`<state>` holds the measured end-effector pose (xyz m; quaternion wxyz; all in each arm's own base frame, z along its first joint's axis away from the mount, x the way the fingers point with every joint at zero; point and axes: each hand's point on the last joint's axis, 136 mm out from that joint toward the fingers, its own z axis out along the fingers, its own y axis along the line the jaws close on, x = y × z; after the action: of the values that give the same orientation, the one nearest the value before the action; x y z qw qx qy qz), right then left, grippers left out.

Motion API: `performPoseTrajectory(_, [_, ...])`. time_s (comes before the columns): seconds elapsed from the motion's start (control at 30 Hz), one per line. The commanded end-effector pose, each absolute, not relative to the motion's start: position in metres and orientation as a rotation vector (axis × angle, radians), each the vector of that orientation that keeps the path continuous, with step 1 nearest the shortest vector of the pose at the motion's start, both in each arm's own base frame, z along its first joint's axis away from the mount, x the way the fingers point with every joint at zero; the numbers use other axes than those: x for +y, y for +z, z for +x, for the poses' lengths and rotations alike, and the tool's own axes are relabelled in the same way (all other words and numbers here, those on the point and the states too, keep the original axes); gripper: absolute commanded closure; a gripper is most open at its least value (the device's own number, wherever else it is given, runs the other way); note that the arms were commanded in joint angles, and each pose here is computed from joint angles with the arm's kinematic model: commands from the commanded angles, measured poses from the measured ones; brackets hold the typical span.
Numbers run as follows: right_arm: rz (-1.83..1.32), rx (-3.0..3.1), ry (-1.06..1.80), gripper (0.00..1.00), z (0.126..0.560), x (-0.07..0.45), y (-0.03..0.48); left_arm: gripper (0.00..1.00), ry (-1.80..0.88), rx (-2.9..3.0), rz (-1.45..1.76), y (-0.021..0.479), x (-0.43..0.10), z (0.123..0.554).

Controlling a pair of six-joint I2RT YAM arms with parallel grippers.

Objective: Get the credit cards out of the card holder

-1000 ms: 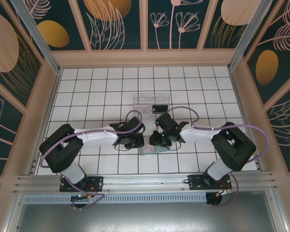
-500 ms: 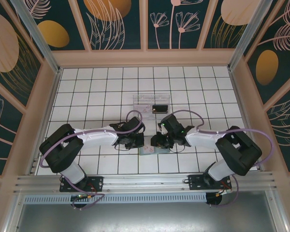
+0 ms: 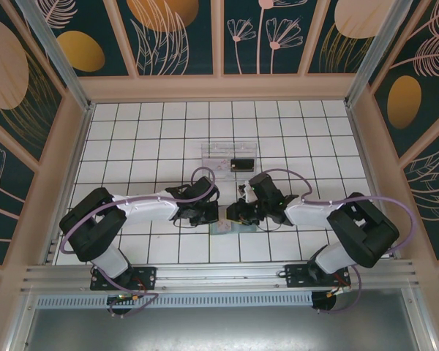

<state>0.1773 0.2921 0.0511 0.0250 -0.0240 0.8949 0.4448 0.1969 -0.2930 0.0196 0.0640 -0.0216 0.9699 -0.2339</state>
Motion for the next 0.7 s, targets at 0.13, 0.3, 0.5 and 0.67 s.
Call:
performPoseTrajectory(0.13, [-0.114,2.716,1.498,0.76,0.176,0.304,0.058,0.93,-0.762,2.948,-0.064,0.018,-0.298,0.189])
performPoseTrajectory(0.3, [-0.109,2.717,1.508,0.76,0.175,0.304,0.058,0.93,-0.760,2.950,-0.063,0.018,-0.297,0.189])
performPoseTrajectory(0.5, [-0.085,2.665,1.519,0.79,0.178,0.300,0.068,0.94,-0.679,2.968,-0.055,0.011,-0.288,0.187])
performPoseTrajectory(0.67, [-0.068,2.633,1.542,0.80,0.179,0.296,0.075,0.94,-0.651,2.973,-0.048,0.010,-0.284,0.187])
